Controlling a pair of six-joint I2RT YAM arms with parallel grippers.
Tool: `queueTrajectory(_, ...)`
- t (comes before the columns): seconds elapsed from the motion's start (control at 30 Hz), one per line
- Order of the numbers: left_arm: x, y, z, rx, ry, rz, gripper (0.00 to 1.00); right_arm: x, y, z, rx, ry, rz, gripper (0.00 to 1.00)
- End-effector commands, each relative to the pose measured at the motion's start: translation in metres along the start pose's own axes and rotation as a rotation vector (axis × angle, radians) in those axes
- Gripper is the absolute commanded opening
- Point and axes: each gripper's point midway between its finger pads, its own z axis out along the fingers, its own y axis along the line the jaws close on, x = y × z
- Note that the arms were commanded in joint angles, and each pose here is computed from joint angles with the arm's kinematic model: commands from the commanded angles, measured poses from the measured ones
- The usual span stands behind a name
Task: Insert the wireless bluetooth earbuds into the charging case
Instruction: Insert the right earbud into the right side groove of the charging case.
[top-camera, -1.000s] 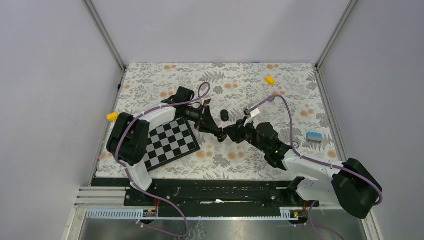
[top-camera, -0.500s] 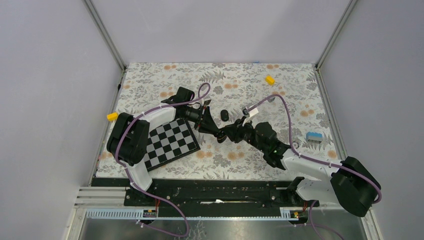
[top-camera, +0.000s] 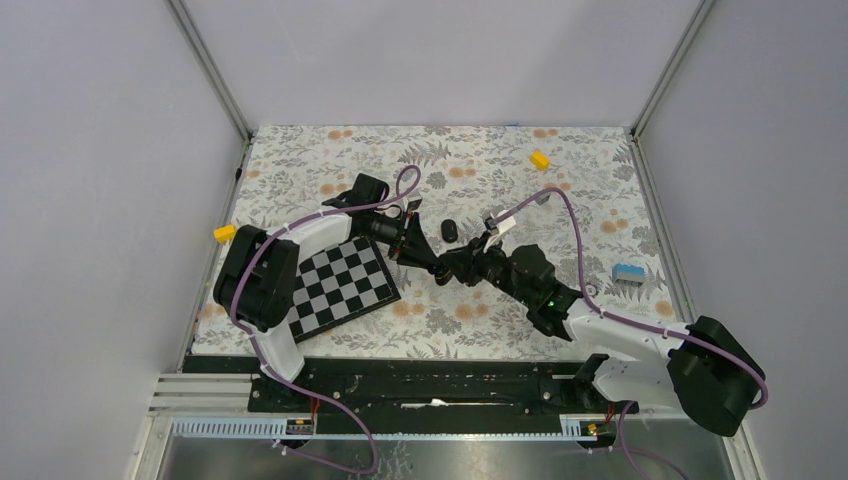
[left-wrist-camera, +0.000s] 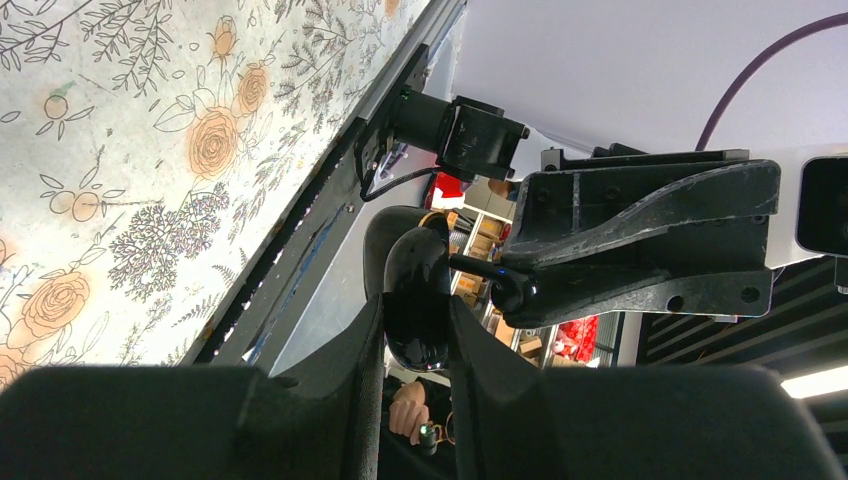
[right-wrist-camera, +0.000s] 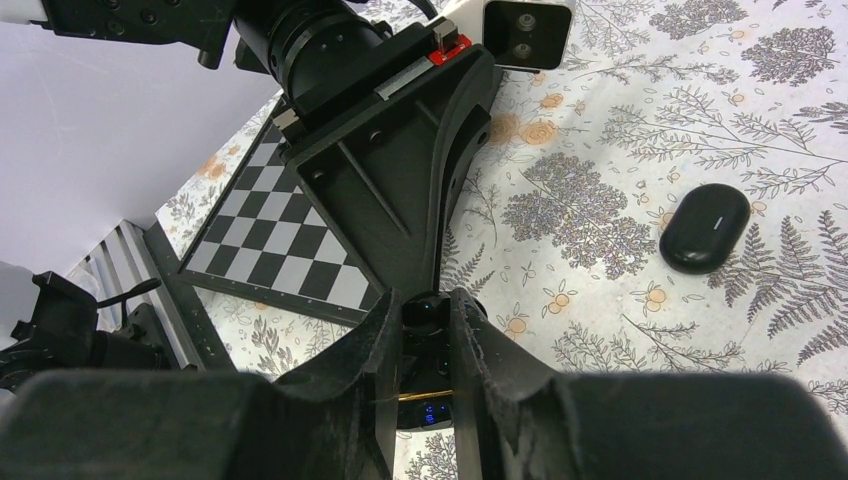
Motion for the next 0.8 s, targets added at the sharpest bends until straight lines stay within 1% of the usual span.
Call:
queueTrajectory(0.0, -0.009, -0.009, -0.003, 0.016, -0.02, 0.064, 0.0, -0.015, 0.012, 0.004, -0.032, -0.05, 0.001, 0.21)
queueTrajectory(0.37, -0.01, -0.011, -0.004, 0.017, -0.024, 0.067, 0.0, -0.001, 0.008, -0.002, -0.02, -0.017, 0.017, 0.21)
queueTrajectory(0.77, -0.012, -0.012, -0.004, 0.016, -0.03, 0.073, 0.0, 0.004, 0.005, -0.007, -0.005, -0.009, 0.023, 0.21)
